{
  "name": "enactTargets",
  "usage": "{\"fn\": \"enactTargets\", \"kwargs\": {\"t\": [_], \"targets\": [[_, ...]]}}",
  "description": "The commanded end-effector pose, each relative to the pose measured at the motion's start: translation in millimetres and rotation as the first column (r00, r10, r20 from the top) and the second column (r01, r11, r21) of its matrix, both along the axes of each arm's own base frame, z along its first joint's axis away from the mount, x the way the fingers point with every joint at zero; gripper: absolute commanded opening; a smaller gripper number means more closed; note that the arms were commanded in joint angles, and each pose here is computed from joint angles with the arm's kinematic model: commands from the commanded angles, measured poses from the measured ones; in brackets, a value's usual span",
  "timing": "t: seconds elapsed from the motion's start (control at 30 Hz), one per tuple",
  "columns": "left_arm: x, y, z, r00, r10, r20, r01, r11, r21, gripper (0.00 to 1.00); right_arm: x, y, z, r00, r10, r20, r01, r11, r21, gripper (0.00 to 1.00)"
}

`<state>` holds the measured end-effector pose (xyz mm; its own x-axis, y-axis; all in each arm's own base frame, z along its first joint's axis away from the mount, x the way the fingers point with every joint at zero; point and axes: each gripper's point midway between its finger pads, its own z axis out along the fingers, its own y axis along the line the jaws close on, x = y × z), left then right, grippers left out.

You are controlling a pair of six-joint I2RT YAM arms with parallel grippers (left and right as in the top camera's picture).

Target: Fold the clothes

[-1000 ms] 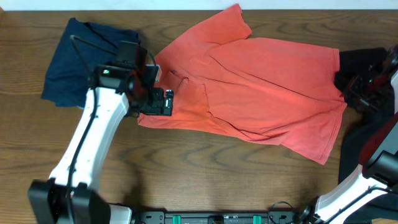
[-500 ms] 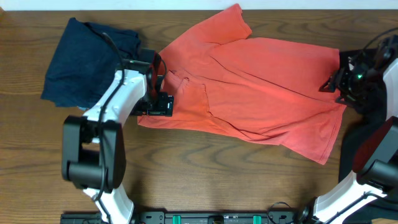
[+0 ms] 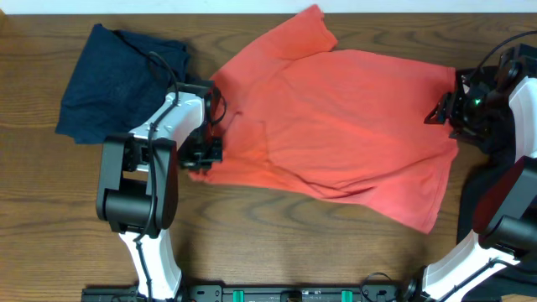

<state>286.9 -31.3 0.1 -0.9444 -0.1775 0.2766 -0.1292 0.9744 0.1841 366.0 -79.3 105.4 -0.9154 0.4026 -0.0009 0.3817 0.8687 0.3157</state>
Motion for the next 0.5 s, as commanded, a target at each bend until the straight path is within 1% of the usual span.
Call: {"fn": "enactTargets", "kwargs": {"t": [0.0, 0.17, 0.3, 0.4, 0.47], "targets": [[-16, 43, 5, 0.99, 0.141, -0.03, -0.133, 0.973, 0.189, 0.06, 2, -4, 9, 1.0, 0.009, 0.021, -0.008, 0.999, -0.043, 0.69], [-29, 54, 11, 0.976, 0.199, -0.085, -0.181, 0.967, 0.18, 0.06, 4, -5, 7, 1.0, 0.01, 0.028, -0.009, 0.999, -0.046, 0.72], [-35, 55, 14, 0.972, 0.208, -0.11, -0.187, 0.966, 0.18, 0.06, 8, -6, -5, 0.999, 0.011, 0.049, -0.009, 0.999, -0.053, 0.75], [-36, 54, 17, 0.972, 0.205, -0.113, -0.183, 0.967, 0.178, 0.06, 18, -9, -21, 0.995, 0.013, 0.099, -0.006, 0.997, -0.072, 0.74], [-36, 54, 21, 0.973, 0.204, -0.104, -0.184, 0.967, 0.176, 0.06, 28, -8, -34, 0.988, 0.019, 0.152, -0.008, 0.997, -0.075, 0.7]]}}
